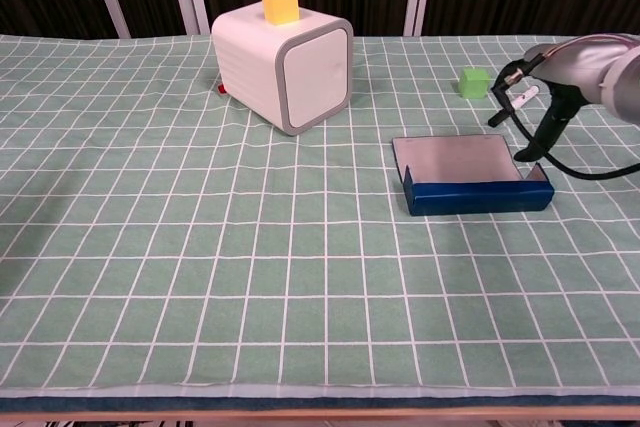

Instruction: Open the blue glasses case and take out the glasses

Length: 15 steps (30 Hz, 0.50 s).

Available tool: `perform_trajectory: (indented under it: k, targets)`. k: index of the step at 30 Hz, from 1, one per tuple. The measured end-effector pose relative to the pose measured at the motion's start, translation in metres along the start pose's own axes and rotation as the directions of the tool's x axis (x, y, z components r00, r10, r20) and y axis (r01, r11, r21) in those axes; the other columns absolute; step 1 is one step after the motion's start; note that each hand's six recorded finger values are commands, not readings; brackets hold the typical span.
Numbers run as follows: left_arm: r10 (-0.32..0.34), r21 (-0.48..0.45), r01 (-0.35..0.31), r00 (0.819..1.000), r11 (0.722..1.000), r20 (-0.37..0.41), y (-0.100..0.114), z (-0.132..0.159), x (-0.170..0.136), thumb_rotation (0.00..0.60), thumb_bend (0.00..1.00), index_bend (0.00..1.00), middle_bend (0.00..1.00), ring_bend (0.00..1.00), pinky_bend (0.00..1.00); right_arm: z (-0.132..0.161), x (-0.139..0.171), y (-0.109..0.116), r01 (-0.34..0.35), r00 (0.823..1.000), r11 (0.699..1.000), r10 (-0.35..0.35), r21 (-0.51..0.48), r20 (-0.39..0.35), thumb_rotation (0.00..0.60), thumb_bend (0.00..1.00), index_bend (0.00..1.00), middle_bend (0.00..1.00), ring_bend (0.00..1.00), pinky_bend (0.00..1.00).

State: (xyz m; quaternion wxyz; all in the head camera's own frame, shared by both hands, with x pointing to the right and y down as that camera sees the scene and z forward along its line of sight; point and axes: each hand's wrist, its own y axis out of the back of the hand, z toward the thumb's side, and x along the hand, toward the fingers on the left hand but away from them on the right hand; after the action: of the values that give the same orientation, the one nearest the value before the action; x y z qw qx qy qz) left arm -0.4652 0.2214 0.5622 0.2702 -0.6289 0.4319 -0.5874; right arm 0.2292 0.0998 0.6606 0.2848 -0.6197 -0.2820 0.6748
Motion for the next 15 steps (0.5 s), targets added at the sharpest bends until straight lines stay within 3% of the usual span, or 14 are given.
perform_trajectory:
  k: [11,15]
  targets:
    - [-0.002,-0.002,0.002,1.0,1.0,-0.001,0.0,0.0,0.0,0.6,0.36,0.11,0.0,0.0,0.0,-0.016,0.034,-0.01,-0.005,0.999,0.997,0.008,0.077,-0.032,0.6,0.3,0.2,0.23,0.08,0.22]
    - [-0.003,-0.003,0.003,1.0,1.0,-0.003,0.0,0.0,0.0,0.6,0.36,0.11,0.0,0.0,0.0,-0.021,0.042,-0.017,-0.015,0.999,0.994,0.019,0.104,-0.033,0.6,0.25,0.22,0.23,0.08,0.22]
